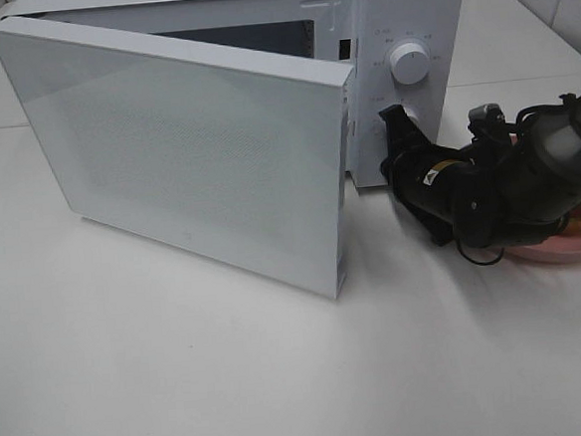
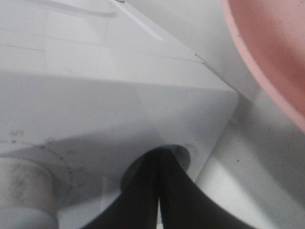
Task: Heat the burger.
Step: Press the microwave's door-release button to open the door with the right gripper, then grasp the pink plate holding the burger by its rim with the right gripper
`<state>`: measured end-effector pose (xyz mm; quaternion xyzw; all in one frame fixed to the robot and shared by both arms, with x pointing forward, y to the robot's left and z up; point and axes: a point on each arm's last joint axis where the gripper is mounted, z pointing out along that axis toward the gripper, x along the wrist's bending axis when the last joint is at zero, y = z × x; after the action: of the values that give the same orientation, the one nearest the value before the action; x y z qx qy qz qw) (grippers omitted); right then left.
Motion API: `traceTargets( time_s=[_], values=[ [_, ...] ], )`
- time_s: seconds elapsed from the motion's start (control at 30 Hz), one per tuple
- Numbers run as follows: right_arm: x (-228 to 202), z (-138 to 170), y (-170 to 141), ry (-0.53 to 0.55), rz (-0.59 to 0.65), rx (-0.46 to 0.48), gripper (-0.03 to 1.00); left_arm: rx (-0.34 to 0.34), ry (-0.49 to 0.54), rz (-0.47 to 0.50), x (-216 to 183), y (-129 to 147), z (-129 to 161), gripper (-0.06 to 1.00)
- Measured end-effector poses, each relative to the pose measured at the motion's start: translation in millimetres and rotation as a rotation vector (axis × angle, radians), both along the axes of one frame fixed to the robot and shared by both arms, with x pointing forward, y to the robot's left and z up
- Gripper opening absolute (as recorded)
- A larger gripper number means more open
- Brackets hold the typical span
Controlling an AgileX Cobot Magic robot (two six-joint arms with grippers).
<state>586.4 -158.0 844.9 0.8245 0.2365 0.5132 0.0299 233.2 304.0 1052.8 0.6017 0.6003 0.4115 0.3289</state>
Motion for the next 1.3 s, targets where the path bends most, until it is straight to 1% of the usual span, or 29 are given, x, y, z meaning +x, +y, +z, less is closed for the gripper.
traceTargets(
  time_s=[0.13,0.33,0.4,0.43,0.5,0.57,0.6,0.63,0.67,0.73,0.77,0.8,0.83,0.87,0.9,0.93,0.97,1.0,1.03,1.07,1.1,1.17,1.2,1.23,1.27,1.3],
  values=[
    [-1,2,0,0.01,0.002,0.001,0.0,0.0,0.0,0.0,0,0,0,0.0],
    [-10,15,-4,0.007,0.018,-0.002,0.0,0.0,0.0,0.0,0,0,0,0.0],
    [-19,20,-7,-0.009,0.031,-0.007,0.0,0.0,0.0,0.0,0,0,0,0.0],
    [-25,30,-9,-0.048,0.044,-0.006,0.01,0.0,0.0,0.0,0,0,0,0.0],
    [-29,32,-11,-0.055,0.05,-0.008,0.01,0.0,0.0,0.0,0,0,0,0.0],
    [-42,35,-13,-0.059,0.105,-0.03,0.02,0.0,0.0,0.0,0,0,0,0.0],
    [-42,35,-13,-0.059,0.105,-0.03,0.02,0.0,0.0,0.0,0,0,0,0.0],
    [-49,36,-13,-0.065,0.154,-0.05,0.02,0.0,0.0,0.0,0,0,0,0.0],
    [-49,36,-13,-0.065,0.154,-0.05,0.02,0.0,0.0,0.0,0,0,0,0.0],
    [-58,35,-10,-0.096,0.256,-0.099,0.03,0.0,0.0,0.0,0,0,0,0.0],
    [-58,35,-10,-0.096,0.256,-0.099,0.03,0.0,0.0,0.0,0,0,0,0.0],
    [-62,35,-6,-0.127,0.348,-0.148,0.04,0.0,0.0,0.0,0,0,0,0.0],
    [-62,35,-6,-0.127,0.348,-0.148,0.04,0.0,0.0,0.0,0,0,0,0.0],
    [-66,35,-3,-0.165,0.432,-0.202,0.04,0.0,0.0,0.0,0,0,0,0.0],
    [-67,36,-1,-0.19,0.477,-0.229,0.04,0.0,0.0,0.0,0,0,0,0.0],
    [-67,36,-1,-0.19,0.477,-0.229,0.04,0.0,0.0,0.0,0,0,0,0.0],
    [-69,37,3,-0.231,0.554,-0.283,0.05,0.0,0.0,0.0,0,0,0,0.0],
    [-69,37,3,-0.231,0.554,-0.283,0.05,0.0,0.0,0.0,0,0,0,0.0],
    [-72,37,6,-0.271,0.636,-0.348,0.05,0.0,0.0,0.0,0,0,0,0.0],
    [-73,38,8,-0.294,0.675,-0.383,0.06,0.0,0.0,0.0,0,0,0,0.0],
    [-73,38,8,-0.294,0.675,-0.383,0.06,0.0,0.0,0.0,0,0,0,0.0],
    [-77,42,12,-0.384,0.803,-0.51,0.07,0.0,0.0,0.0,0,0,0,0.0],
    [-77,42,12,-0.384,0.803,-0.51,0.07,0.0,0.0,0.0,0,0,0,0.0],
    [-78,42,13,-0.404,0.836,-0.545,0.08,0.0,0.0,0.0,0,0,0,0.0],
    [-80,45,14,-0.445,0.897,-0.617,0.08,0.0,0.0,0.0,0,0,0,0.0],
    [-80,45,14,-0.445,0.897,-0.617,0.08,0.0,0.0,0.0,0,0,0,0.0]
  ],
)
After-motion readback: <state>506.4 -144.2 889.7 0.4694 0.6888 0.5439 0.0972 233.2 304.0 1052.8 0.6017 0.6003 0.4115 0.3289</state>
